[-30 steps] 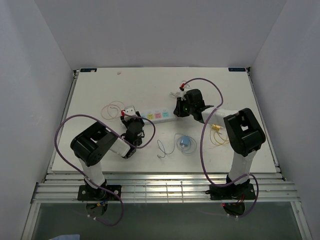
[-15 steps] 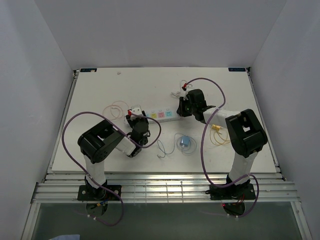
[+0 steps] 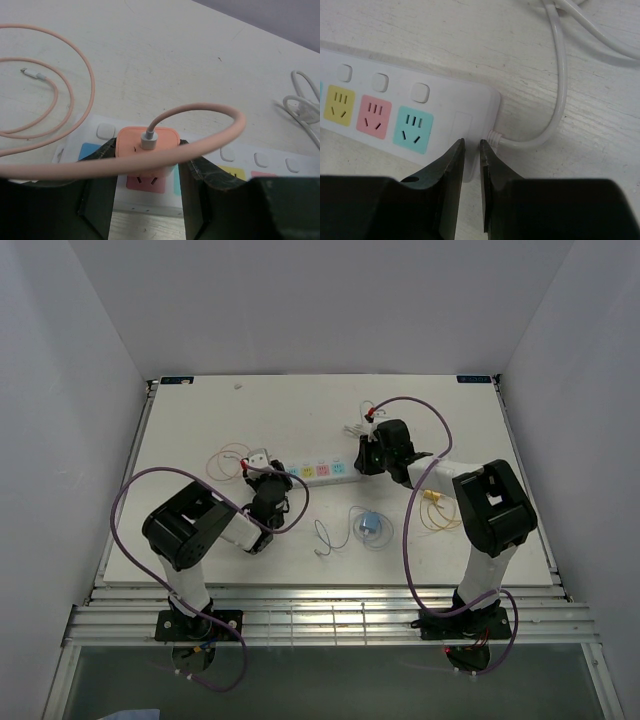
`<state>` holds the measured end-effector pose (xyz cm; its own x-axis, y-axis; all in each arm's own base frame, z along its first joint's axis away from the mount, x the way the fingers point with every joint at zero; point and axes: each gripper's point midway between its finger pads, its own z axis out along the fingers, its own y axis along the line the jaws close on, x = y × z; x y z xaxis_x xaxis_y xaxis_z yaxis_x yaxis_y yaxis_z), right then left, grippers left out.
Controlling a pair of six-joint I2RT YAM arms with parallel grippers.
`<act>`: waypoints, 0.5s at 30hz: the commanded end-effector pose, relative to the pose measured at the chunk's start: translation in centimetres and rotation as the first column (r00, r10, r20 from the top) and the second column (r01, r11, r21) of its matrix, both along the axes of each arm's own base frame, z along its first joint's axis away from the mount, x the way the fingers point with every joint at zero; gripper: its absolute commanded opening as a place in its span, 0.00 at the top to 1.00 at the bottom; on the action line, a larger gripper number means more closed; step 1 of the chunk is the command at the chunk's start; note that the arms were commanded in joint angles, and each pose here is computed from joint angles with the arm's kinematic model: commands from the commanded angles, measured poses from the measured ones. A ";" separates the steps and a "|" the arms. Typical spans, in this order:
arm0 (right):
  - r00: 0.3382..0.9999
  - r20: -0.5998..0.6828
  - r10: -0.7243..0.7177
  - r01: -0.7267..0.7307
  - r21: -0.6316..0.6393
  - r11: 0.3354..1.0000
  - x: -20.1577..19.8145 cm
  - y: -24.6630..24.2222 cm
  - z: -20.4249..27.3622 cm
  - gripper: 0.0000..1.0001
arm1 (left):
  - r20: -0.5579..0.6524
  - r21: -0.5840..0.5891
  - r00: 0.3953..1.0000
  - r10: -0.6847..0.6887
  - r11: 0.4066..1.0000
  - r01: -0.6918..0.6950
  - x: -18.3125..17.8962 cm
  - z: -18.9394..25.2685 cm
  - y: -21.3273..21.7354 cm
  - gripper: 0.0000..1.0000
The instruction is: Insert the plug
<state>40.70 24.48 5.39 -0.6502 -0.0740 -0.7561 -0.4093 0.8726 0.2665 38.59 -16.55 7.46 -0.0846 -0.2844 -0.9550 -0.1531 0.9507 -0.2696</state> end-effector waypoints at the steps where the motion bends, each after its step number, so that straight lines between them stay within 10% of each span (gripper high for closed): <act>1: 0.998 -0.049 0.035 -0.035 -0.001 0.999 -1.8 0.1 -0.4 0.76 | -0.368 0.110 0.921 -0.128 0.977 0.180 -4.8 -10.4 0.3 1.00; 15: 0.998 -0.050 0.033 -0.034 -0.012 0.999 -1.8 -0.5 -0.7 0.77 | -0.419 0.332 0.902 -0.102 0.908 0.257 -3.9 -11.9 -2.1 1.00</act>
